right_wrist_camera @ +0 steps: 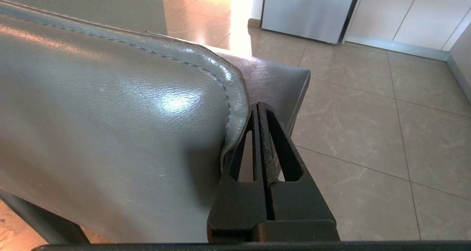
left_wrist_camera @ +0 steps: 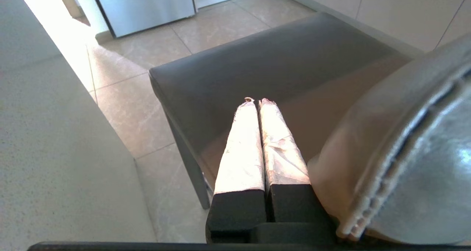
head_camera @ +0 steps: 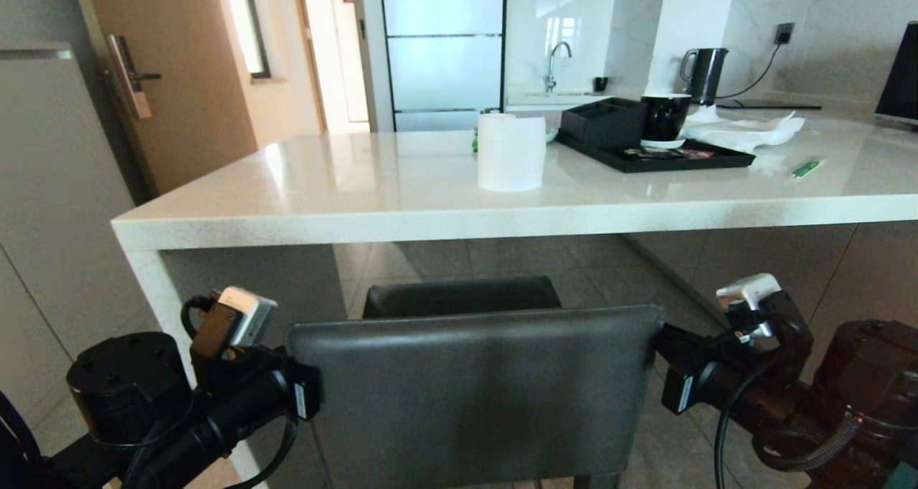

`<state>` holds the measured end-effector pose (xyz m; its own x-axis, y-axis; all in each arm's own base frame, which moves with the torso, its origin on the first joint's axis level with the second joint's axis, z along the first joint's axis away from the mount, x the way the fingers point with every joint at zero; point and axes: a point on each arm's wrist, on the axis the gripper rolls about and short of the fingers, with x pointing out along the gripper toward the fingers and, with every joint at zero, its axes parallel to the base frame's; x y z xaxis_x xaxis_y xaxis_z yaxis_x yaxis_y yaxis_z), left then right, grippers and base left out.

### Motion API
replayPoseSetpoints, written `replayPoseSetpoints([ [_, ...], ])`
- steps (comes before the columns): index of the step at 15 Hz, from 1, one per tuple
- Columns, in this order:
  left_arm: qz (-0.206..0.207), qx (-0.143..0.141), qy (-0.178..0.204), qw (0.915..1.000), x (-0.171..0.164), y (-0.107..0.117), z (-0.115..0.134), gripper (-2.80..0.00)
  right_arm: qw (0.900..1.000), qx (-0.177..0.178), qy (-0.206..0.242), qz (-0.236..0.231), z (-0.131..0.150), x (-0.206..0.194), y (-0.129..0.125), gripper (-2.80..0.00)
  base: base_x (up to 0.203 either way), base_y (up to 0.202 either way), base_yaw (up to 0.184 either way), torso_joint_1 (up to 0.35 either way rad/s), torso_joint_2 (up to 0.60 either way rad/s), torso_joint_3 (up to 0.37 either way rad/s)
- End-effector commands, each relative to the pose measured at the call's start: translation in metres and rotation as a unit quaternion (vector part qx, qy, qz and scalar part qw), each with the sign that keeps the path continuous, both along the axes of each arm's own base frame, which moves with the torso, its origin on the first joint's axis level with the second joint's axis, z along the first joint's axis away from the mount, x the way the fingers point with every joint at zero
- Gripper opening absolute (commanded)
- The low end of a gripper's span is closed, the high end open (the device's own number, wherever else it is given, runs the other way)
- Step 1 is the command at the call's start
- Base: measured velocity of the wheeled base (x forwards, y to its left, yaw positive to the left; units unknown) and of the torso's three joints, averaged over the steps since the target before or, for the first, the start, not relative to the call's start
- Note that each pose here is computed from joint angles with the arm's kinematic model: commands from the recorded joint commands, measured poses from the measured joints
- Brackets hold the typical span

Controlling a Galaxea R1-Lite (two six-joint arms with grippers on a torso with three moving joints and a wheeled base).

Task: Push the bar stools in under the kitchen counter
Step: Pull the gray chair out from under the dining table

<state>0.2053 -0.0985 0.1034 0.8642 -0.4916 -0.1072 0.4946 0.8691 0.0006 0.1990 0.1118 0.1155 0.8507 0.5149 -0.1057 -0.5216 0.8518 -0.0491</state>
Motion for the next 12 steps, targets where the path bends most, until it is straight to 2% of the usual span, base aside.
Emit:
replayPoseSetpoints([
  [1,-0.002,-0.001,-0.002,1.0,-0.0013,-0.0009,0.0009,-2.8,1.0,0.001,-0.003,-0.003,0.0007,-0.0001,-0.0004,-2.8,0.0,0.0,0.0,0.0,0.0,0.0],
  [10,-0.005,0.002,0.009,0.9999,-0.0048,0.0001,-0.0029,-2.8,1.0,0.0,0.001,-0.002,-0.0011,-0.0008,-0.0008,-2.8,0.0,0.0,0.0,0.0,0.0,0.0],
  [12,-0.005,0.002,0.009,0.9999,-0.0048,0.0001,-0.0029,-2.8,1.0,-0.001,0.003,-0.002,-0.0018,-0.0005,-0.0006,-2.8,-0.125,0.0,-0.002,0.003,0.0,0.0],
])
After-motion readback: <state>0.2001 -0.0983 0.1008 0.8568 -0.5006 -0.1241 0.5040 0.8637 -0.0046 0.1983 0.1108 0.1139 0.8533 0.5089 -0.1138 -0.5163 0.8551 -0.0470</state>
